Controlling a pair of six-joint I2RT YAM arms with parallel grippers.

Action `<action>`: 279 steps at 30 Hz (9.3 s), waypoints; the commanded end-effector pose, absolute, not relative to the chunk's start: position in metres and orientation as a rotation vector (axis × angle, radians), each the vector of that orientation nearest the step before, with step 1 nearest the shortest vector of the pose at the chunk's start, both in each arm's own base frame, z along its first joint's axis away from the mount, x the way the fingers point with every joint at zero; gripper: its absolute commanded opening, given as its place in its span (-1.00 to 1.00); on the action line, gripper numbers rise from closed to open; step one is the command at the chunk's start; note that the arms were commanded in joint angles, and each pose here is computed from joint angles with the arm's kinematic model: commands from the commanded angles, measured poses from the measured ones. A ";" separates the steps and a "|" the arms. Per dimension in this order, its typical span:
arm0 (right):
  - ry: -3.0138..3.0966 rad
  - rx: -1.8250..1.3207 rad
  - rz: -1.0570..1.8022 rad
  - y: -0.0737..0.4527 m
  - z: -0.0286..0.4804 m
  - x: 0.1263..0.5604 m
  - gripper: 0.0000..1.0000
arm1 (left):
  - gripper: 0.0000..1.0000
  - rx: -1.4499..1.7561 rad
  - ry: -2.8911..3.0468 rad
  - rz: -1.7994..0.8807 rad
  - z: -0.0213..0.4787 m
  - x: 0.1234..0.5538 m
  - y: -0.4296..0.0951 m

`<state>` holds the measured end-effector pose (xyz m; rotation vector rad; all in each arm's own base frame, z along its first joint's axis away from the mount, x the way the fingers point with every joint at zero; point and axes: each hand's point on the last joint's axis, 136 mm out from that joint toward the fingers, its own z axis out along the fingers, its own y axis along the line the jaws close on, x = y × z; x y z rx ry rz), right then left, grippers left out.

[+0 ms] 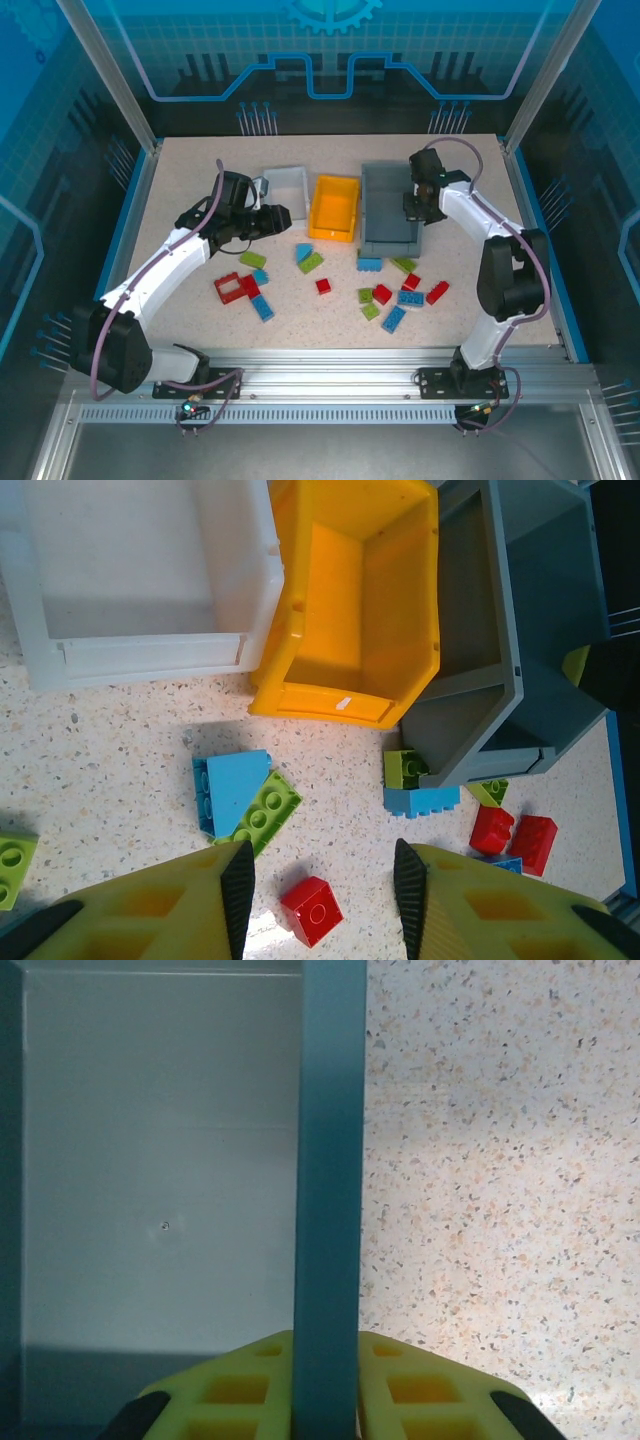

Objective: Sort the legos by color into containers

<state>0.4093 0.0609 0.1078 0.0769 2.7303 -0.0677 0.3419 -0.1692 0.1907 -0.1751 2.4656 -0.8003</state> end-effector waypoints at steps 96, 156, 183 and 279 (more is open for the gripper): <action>1.971 -0.280 0.603 0.270 0.285 0.284 0.66 | -0.56 -0.611 2.476 -0.249 0.154 0.451 -0.134; 2.522 0.741 -0.030 0.028 0.085 0.269 -0.81 | 0.22 0.233 2.224 -0.874 0.239 0.251 -0.298; 2.586 0.286 -0.025 0.117 0.131 0.459 -0.04 | 0.24 0.132 2.294 -0.685 0.232 0.267 -0.270; 2.309 -0.274 0.418 0.200 0.192 0.248 0.45 | 0.10 -0.196 2.404 -0.493 0.236 0.385 -0.244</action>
